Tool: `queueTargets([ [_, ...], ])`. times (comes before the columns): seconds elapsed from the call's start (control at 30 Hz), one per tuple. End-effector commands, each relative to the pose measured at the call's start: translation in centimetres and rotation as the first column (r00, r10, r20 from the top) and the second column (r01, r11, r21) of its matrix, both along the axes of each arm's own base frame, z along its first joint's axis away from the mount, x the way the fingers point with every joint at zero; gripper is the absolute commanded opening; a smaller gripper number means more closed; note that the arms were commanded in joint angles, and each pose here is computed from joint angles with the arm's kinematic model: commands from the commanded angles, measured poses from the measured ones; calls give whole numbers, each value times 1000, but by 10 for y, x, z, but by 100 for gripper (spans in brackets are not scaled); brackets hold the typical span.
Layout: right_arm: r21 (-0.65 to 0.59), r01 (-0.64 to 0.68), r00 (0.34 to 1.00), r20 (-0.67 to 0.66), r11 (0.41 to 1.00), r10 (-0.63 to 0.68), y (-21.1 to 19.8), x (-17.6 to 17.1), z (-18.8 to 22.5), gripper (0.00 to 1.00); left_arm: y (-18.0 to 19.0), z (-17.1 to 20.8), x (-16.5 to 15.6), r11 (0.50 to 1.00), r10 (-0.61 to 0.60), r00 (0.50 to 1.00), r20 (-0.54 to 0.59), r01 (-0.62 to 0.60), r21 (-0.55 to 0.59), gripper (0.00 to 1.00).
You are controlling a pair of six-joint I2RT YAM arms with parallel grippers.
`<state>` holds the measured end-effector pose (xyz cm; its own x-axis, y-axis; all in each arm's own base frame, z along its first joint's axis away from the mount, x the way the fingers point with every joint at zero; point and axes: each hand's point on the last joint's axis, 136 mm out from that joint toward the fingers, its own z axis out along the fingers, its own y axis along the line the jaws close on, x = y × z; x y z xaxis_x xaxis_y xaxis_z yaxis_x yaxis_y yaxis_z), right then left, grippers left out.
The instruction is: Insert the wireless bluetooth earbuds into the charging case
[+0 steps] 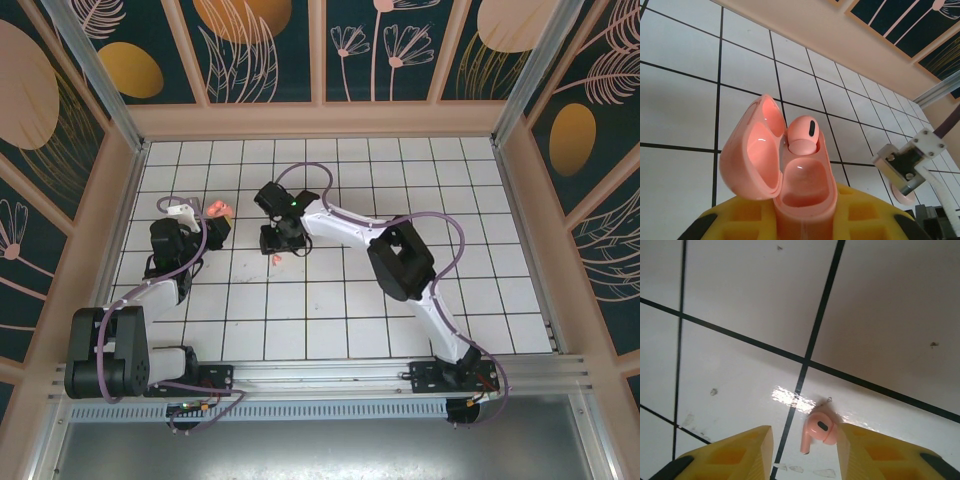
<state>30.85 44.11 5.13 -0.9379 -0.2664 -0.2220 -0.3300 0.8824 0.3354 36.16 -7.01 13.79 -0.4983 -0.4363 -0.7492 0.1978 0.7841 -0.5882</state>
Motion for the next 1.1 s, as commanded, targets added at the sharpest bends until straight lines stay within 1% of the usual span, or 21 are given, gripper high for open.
queueTargets([
  [0.0,-71,25,1000,-12,997,-26,-9,-2,-8,40,2,15,5,1000,-7,999,52,6,25,18],
  [0.43,-81,11,999,-52,997,-15,-4,-9,-28,40,3,13,4,1000,-4,999,48,2,29,18],
  [0.67,-85,12,998,-59,996,-17,-3,-9,-36,34,3,14,4,1000,-4,999,50,3,30,18],
  [0.93,-89,18,999,-50,996,-22,-5,-10,-32,32,3,14,3,999,-1,999,50,-1,35,18],
  [1.07,-85,20,999,-36,996,-23,-5,-10,-30,29,3,15,2,999,-3,999,49,1,37,18],
])
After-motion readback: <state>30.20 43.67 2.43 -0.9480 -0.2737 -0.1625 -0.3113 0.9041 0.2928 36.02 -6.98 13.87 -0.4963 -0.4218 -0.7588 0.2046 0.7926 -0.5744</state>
